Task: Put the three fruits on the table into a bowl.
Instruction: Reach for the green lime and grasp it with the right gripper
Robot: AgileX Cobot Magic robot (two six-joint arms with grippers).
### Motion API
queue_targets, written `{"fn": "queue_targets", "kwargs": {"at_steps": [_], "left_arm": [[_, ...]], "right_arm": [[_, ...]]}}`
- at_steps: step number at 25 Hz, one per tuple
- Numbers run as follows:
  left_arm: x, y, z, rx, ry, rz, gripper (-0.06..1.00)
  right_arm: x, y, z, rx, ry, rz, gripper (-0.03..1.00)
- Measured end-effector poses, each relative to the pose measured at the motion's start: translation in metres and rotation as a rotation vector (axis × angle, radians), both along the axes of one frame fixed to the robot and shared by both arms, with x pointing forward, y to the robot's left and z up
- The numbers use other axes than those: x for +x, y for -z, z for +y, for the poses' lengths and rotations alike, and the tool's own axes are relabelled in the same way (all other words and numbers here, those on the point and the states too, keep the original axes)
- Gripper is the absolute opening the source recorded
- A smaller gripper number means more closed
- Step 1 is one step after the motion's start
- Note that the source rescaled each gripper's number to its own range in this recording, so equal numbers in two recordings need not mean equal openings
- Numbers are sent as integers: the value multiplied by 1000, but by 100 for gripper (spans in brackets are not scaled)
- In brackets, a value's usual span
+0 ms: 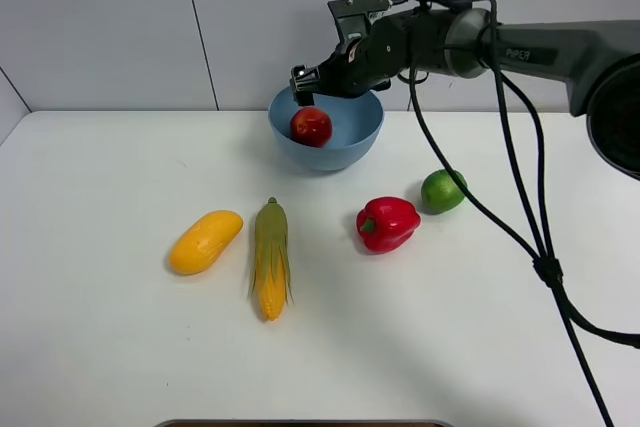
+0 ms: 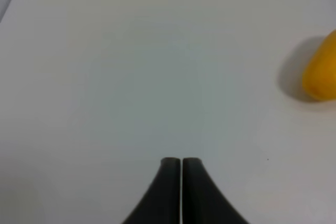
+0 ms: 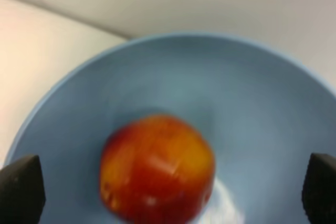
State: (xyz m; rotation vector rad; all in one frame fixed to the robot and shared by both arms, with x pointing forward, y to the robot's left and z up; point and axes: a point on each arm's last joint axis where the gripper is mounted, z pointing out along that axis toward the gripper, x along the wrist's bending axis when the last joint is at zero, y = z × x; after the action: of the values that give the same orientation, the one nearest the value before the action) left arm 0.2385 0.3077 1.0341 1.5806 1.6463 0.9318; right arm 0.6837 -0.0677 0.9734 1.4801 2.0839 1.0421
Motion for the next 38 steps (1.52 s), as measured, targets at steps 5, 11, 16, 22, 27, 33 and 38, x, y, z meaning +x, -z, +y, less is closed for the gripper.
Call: {"fn": "queue_targets", "kwargs": {"at_steps": [5, 11, 16, 22, 27, 33, 38], "left_arm": [[0, 0, 0, 0, 0, 0, 0], [0, 0, 0, 0, 0, 0, 0], [0, 0, 0, 0, 0, 0, 0], [0, 0, 0, 0, 0, 0, 0], [0, 0, 0, 0, 0, 0, 0], [0, 0, 0, 0, 0, 0, 0], [0, 0, 0, 0, 0, 0, 0]], "right_arm": [[-19, -47, -6, -11, -5, 29, 99], [-60, -120, -29, -24, 10, 72, 99], [-82, -144, -51, -110, 33, 146, 99], [-110, -159, -79, -307, 12, 280, 99], [-121, -172, -87, -430, -121, 229, 99], [-120, -175, -96, -545, -265, 186, 99], [-114, -168, -115, -611, -390, 181, 99]]}}
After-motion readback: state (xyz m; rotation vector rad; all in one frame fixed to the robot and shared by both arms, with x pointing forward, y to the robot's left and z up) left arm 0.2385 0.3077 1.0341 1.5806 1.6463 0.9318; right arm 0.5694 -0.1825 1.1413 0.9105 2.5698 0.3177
